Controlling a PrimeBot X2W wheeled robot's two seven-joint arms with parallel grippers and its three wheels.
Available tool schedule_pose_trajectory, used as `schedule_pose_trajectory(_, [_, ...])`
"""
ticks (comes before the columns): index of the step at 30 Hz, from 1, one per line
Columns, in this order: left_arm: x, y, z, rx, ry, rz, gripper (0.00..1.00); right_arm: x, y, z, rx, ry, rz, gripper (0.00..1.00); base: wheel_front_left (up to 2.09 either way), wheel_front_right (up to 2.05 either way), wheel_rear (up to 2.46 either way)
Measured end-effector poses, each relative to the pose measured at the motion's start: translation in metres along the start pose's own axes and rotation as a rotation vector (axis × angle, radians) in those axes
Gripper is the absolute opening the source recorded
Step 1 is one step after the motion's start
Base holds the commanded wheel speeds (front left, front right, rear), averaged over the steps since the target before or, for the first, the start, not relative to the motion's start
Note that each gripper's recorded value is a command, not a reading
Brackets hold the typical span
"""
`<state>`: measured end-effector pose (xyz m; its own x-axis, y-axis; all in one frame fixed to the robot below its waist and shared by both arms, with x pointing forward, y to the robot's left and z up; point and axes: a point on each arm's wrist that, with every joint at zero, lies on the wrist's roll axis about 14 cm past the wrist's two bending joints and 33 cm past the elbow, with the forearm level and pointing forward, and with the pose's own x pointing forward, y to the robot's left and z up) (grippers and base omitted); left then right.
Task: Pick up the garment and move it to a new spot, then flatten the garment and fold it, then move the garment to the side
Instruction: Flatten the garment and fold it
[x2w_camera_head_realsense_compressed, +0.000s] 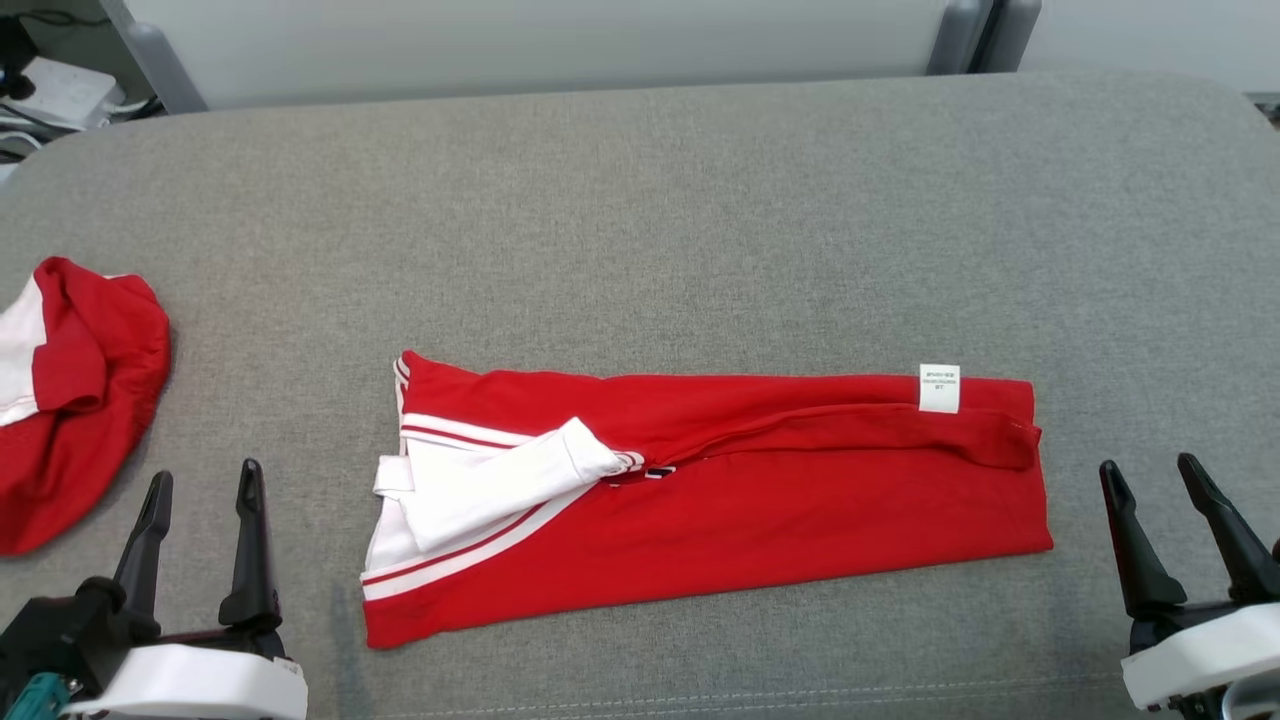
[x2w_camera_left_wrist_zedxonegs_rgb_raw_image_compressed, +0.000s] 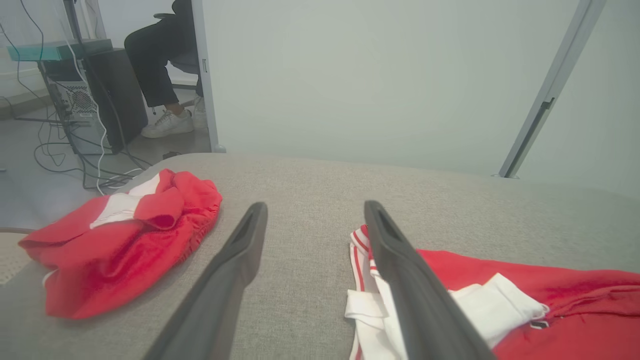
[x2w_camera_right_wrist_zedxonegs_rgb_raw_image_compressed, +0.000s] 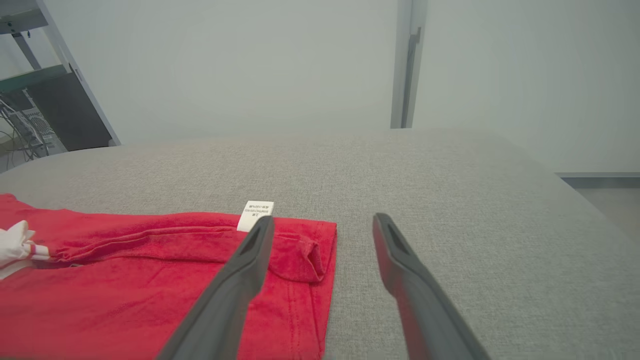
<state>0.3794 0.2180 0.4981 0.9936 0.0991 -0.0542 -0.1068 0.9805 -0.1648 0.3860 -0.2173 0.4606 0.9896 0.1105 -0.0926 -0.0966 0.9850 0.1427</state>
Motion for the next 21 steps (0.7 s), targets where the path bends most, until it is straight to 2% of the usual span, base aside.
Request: schedule_pose_trajectory(21, [-0.013,0.0,0.001,0.045,-0.02,-0.066,1.0,-0.017,-0.005,0.002,0.04,-0.001,-0.037,1.0,0.0,0.0,0.0])
